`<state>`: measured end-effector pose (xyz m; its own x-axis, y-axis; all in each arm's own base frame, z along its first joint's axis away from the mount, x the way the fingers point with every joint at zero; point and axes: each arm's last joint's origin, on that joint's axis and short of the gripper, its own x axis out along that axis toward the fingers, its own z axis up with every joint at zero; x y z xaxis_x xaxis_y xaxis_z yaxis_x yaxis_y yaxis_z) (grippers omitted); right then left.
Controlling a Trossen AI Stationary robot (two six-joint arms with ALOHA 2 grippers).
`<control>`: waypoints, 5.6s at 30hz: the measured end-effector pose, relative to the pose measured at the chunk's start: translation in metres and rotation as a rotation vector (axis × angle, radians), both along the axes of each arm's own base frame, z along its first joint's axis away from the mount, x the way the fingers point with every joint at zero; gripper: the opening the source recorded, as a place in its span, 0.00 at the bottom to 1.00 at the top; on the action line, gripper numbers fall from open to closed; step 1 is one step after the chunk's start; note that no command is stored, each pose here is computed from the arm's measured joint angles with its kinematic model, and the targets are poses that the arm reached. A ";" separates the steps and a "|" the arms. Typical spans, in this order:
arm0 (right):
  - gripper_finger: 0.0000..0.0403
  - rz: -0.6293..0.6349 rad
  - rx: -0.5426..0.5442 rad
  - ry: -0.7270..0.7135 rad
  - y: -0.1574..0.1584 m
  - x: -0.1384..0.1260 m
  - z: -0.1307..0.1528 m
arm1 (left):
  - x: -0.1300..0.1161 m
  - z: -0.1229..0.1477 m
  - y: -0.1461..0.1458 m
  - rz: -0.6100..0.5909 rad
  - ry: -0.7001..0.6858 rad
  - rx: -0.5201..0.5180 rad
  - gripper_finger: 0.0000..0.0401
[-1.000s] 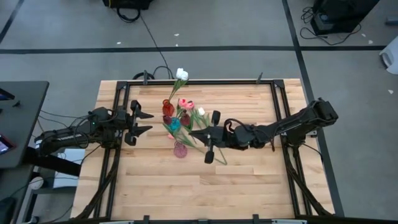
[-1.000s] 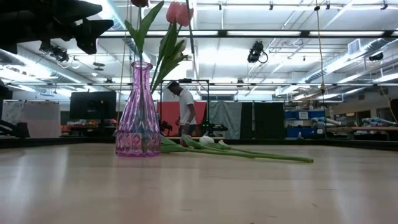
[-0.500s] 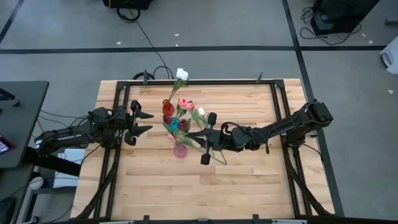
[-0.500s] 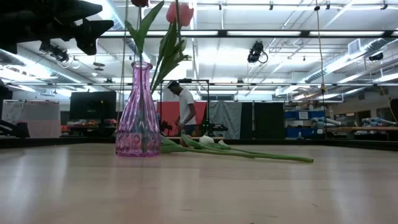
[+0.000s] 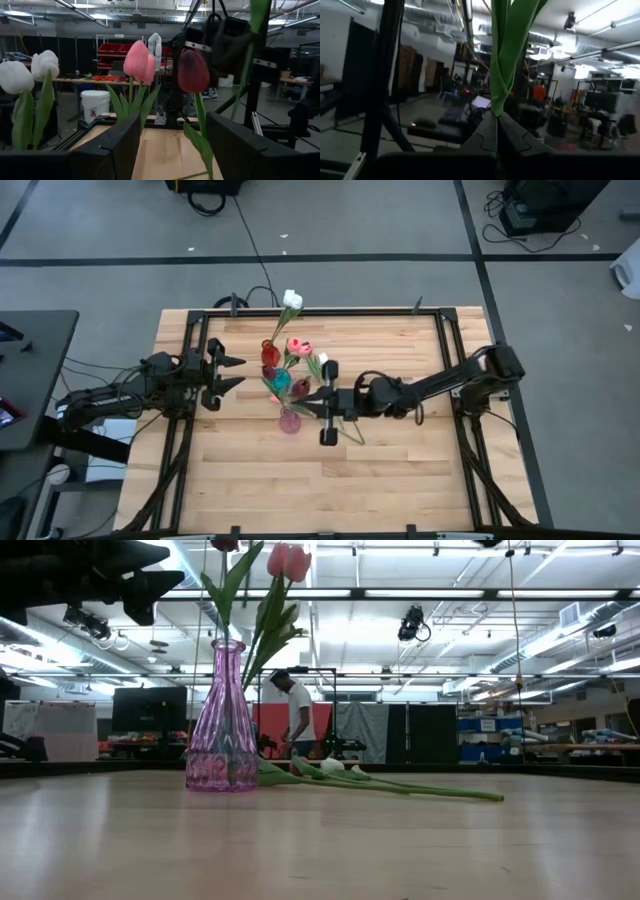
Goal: Sort flowers into vase by color
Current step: Put the right red flower into the purple vase, then put the white flower into the red vase
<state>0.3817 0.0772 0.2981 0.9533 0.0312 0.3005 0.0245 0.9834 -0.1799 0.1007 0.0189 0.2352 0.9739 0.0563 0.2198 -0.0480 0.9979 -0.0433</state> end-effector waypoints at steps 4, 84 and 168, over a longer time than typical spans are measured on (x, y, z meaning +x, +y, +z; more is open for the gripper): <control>0.02 -0.046 -0.034 0.025 0.002 0.013 -0.017 | 0.000 0.000 0.000 0.003 0.003 -0.001 0.57; 0.58 -0.523 0.578 0.918 -0.061 -0.038 -0.057 | 0.001 -0.005 0.002 0.083 0.054 0.029 0.57; 0.01 -0.285 0.233 0.174 -0.039 -0.068 0.076 | 0.013 0.102 0.001 -0.055 0.068 0.075 0.57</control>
